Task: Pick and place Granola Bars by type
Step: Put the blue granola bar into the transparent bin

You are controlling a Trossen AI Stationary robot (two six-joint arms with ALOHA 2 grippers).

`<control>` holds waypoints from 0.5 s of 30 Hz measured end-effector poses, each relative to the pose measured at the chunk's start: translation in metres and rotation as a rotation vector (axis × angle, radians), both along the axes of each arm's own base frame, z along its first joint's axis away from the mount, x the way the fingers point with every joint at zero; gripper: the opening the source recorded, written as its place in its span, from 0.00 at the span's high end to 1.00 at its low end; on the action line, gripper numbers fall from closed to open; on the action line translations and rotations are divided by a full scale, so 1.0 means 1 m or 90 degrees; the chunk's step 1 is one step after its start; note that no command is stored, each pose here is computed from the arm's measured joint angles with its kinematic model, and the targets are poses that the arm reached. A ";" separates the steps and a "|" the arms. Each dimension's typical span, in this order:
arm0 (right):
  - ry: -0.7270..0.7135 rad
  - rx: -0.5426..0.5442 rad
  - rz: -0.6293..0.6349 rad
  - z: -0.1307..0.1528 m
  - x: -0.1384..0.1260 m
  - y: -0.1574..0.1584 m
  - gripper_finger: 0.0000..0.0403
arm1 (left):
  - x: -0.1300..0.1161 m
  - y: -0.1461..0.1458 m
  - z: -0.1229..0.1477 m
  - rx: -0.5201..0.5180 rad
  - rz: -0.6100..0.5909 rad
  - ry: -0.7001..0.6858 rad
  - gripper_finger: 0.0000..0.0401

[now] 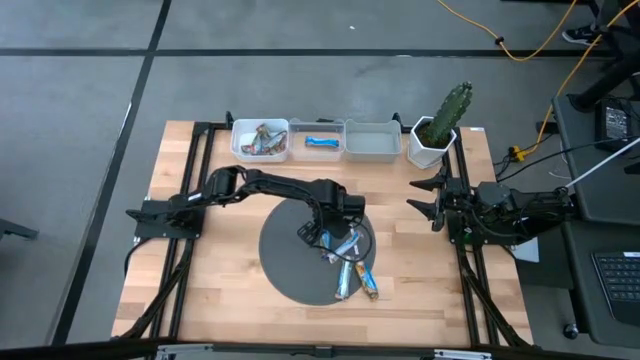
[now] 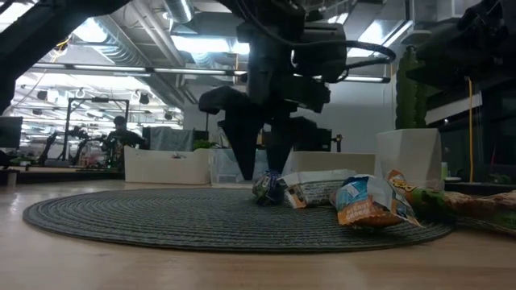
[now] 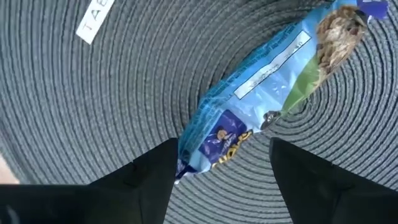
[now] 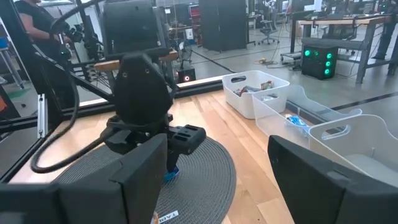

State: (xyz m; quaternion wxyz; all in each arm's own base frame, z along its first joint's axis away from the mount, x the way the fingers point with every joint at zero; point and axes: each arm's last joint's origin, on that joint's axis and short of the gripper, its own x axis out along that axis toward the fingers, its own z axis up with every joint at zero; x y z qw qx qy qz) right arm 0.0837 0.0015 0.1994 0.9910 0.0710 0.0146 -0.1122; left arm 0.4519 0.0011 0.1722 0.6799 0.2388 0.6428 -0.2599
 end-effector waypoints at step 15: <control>0.000 -0.001 0.000 0.000 0.000 0.000 0.31 | -0.007 0.003 -0.021 0.004 0.042 0.025 0.70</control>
